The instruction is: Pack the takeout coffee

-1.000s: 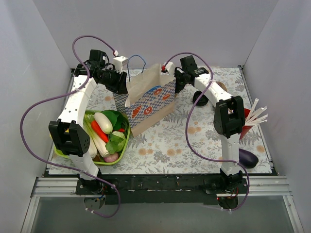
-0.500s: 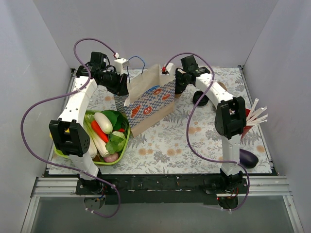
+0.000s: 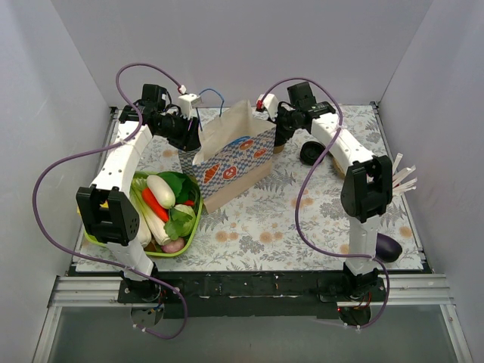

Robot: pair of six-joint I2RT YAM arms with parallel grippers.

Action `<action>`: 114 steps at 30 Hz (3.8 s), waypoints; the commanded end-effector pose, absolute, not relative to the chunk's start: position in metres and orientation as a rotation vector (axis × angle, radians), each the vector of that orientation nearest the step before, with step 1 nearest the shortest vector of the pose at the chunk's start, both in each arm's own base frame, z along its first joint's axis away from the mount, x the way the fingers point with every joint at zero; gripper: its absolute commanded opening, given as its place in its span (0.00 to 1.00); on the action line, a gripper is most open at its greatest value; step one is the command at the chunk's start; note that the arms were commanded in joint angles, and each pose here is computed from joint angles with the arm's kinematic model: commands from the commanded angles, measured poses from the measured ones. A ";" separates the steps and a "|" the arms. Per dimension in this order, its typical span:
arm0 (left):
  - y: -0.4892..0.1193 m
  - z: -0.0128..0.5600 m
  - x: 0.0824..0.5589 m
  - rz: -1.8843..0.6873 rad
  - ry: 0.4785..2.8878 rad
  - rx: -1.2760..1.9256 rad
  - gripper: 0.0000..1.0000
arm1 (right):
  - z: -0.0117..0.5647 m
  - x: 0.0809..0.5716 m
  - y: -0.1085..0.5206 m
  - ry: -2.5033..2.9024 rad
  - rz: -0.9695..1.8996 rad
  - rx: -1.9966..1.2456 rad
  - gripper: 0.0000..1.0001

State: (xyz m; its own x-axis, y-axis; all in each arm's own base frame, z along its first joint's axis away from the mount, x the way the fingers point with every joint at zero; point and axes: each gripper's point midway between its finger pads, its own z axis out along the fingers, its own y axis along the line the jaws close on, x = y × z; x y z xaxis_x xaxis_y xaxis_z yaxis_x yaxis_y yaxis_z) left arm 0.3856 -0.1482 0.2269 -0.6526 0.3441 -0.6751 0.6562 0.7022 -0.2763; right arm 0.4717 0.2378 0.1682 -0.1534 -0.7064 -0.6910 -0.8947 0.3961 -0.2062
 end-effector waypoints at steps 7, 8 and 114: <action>-0.147 0.243 0.377 -0.672 2.268 0.784 0.41 | 0.183 0.501 0.226 1.877 0.302 -1.268 0.94; -0.147 0.242 0.378 -0.675 2.275 0.781 0.41 | 0.184 0.502 0.227 1.872 0.303 -1.269 0.95; -0.148 0.242 0.362 -0.737 2.256 0.825 0.18 | 0.199 0.420 0.183 1.899 0.385 -1.260 0.73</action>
